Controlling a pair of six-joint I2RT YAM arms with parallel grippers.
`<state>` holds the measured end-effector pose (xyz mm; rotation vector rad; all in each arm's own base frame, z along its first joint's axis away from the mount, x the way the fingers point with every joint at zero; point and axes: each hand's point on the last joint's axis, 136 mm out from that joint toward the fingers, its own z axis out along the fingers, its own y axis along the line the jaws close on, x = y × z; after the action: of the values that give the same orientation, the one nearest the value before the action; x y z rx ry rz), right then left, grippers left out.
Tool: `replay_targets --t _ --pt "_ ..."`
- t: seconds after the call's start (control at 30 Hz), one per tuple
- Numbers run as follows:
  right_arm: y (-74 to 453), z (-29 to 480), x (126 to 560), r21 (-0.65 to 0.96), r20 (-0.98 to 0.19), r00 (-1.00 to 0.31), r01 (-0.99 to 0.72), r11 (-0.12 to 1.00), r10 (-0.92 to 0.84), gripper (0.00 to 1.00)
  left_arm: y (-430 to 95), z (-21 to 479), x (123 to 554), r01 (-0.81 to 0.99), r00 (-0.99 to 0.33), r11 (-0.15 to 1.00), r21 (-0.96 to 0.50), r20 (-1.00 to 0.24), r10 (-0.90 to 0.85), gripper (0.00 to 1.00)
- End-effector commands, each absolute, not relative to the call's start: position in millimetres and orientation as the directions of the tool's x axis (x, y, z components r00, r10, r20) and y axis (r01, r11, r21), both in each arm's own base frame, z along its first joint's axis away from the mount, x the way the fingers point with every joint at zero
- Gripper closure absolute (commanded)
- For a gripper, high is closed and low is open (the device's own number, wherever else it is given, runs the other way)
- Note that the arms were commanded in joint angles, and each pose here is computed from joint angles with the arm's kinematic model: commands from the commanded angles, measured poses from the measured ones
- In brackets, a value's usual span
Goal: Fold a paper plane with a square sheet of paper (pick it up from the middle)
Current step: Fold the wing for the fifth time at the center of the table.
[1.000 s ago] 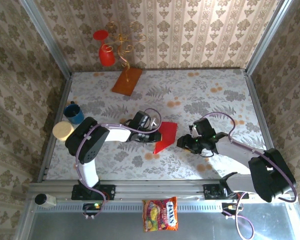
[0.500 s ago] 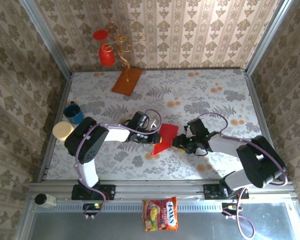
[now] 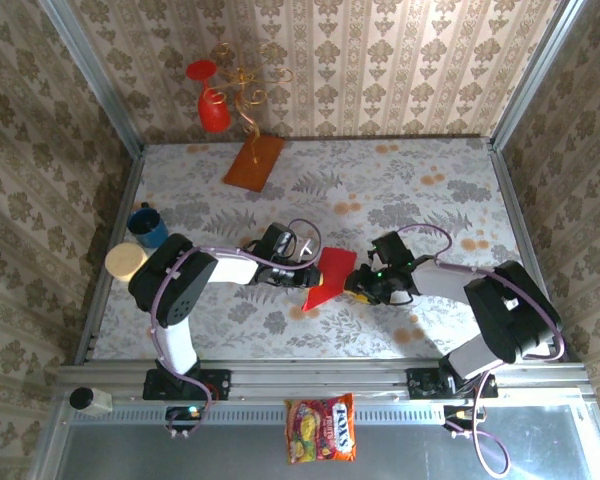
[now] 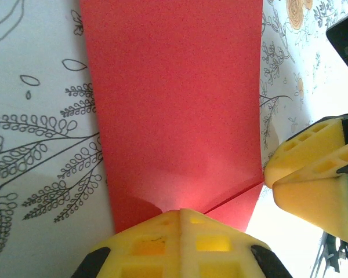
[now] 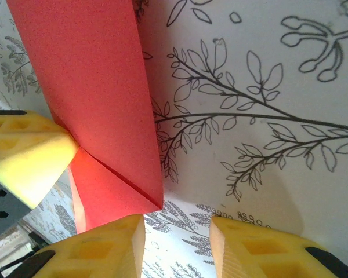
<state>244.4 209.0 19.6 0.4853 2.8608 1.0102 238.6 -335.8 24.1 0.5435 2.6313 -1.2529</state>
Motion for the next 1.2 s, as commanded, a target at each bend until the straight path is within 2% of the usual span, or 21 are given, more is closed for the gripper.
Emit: replay_targets --t 0.0,0.37,0.63,0.73,0.8,0.9,1.17 --pt "238.7 35.2 268.2 0.707 -0.06 -0.962 0.147 0.692 0.266 0.65 -320.1 4.4 229.3 0.366 -0.93 0.62 -0.694 -0.253 0.265 1.0" --pt "242.4 36.4 272.8 0.704 -0.067 -0.962 0.144 0.695 0.266 0.63 -320.7 3.9 229.1 0.364 -0.931 0.615 -0.699 -0.249 0.268 1.0" --pt "238.0 27.4 267.2 0.691 -0.056 -0.959 0.163 0.705 0.277 0.66 -321.4 6.7 230.1 0.367 -0.93 0.612 -0.701 -0.255 0.266 1.0" --pt "234.7 22.5 263.2 0.683 -0.051 -0.958 0.173 0.71 0.282 0.74 -320.7 8.8 231.7 0.37 -0.929 0.611 -0.7 -0.262 0.262 1.0" --pt "232.1 18.6 260.6 0.676 -0.047 -0.957 0.182 0.714 0.288 0.86 -320.4 12.5 234.4 0.375 -0.927 0.608 -0.699 -0.276 0.255 1.0" --pt "228.7 14.9 257.9 0.669 -0.044 -0.954 0.194 0.718 0.298 0.98 -321.7 24.6 238.9 0.391 -0.92 0.598 -0.7 -0.31 0.238 1.0" --pt "223.5 13.5 254.8 0.659 -0.049 -0.949 0.205 0.724 0.313 1.0 -331.0 62.1 223.8 0.432 -0.9 0.549 -0.715 -0.377 0.216 1.0"
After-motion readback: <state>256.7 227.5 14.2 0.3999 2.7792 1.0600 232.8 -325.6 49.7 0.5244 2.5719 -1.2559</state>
